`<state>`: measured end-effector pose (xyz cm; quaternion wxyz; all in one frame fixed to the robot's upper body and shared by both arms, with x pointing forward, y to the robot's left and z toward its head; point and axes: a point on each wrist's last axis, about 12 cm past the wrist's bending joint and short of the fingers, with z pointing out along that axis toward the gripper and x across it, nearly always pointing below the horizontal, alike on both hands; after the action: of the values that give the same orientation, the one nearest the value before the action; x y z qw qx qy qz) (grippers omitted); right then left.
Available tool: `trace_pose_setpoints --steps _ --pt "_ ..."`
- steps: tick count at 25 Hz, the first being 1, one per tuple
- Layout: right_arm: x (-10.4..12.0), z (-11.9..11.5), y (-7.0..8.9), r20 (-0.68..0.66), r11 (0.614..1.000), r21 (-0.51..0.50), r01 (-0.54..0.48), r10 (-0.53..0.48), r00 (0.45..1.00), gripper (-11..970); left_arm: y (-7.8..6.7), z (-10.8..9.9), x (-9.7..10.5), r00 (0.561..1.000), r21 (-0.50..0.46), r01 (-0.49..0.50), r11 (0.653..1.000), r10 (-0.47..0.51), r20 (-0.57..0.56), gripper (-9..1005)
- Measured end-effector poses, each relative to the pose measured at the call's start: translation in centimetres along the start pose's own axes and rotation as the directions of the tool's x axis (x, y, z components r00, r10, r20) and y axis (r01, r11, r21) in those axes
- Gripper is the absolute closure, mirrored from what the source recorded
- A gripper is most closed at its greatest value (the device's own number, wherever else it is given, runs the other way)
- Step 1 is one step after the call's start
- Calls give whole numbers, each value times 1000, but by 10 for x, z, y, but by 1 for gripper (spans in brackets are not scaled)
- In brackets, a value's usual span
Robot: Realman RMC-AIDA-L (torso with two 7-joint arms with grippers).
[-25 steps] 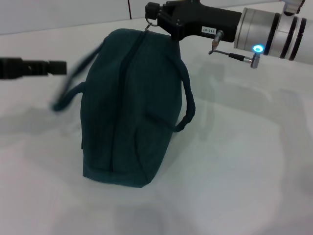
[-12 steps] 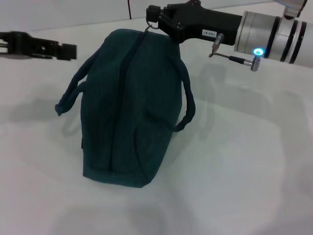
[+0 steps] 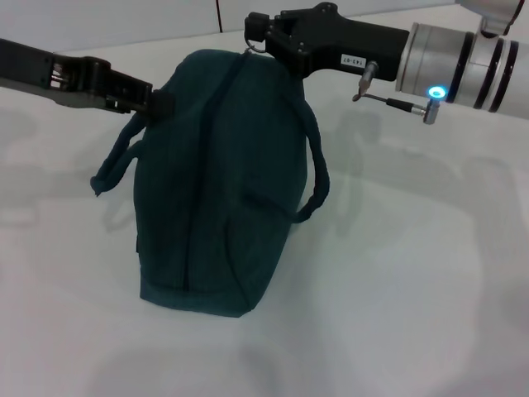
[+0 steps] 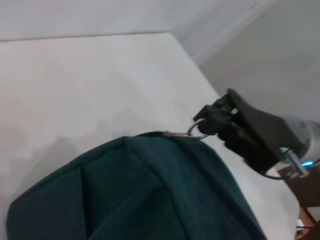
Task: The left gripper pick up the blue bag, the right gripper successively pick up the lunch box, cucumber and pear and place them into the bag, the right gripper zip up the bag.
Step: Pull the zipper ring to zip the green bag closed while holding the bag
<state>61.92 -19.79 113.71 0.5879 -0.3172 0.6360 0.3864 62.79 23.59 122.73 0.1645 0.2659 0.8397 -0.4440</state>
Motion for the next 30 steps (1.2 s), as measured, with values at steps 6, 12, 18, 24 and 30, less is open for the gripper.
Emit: trace_pose_setpoints --steps 6,12,18,24,30 --pt "0 1 1 1 1000 -4 5 -5 1000 927 1 2 -1 999 -18 27 999 -28 -23 626" --pt "1 0 2 0 1000 -6 7 -7 1000 924 3 7 -6 997 -87 33 996 -39 -62 615" --pt "2 -1 2 0 1000 -6 6 -6 1000 921 -1 9 -13 997 -97 9 995 -16 -70 604" --pt "2 -2 2 0 1000 -4 4 -4 1000 917 -3 5 -23 999 -109 -25 994 22 -31 593" --pt "3 -2 1 1 1000 -2 4 -4 1000 914 -4 0 -33 998 -135 -63 989 63 -4 582"
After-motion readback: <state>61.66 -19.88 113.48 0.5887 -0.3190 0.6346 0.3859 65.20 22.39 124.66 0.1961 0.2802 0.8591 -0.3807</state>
